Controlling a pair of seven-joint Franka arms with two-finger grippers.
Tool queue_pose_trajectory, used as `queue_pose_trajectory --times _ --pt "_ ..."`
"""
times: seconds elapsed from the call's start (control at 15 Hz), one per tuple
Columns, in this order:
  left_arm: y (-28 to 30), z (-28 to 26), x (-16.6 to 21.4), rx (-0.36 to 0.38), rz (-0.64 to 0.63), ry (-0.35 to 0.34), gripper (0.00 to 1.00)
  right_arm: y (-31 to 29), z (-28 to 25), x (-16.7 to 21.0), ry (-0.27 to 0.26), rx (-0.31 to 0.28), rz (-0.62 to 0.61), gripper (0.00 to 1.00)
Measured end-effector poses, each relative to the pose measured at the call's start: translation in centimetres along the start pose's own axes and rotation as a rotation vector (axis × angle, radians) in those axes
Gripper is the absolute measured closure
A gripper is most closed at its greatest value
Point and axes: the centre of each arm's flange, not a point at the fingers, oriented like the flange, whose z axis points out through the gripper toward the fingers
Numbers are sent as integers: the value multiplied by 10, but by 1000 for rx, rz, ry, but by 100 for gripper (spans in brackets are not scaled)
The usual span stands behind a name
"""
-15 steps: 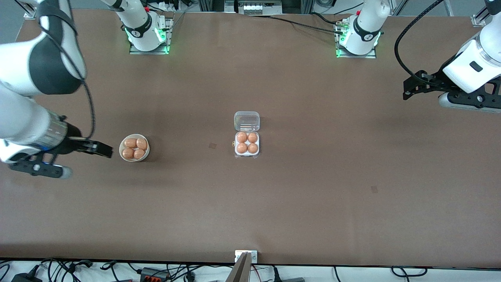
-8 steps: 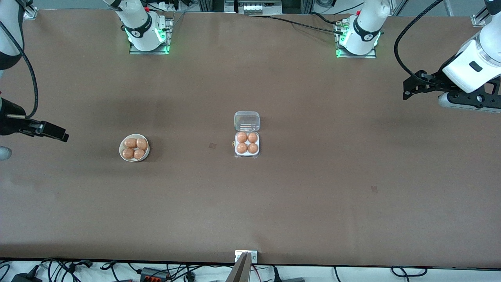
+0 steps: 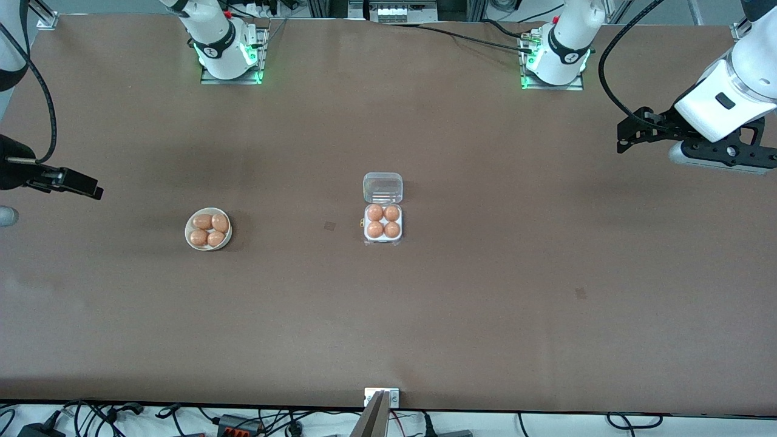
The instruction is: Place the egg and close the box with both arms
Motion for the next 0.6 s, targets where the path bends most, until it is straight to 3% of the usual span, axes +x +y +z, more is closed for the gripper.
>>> queue_pose_trajectory --times 0.13,0.6 --pt "0 0 0 0 0 0 0 0 1 -14 27 2 -4 0" --pt "-1 0 0 0 -1 0 0 2 4 -36 35 0 -85 0"
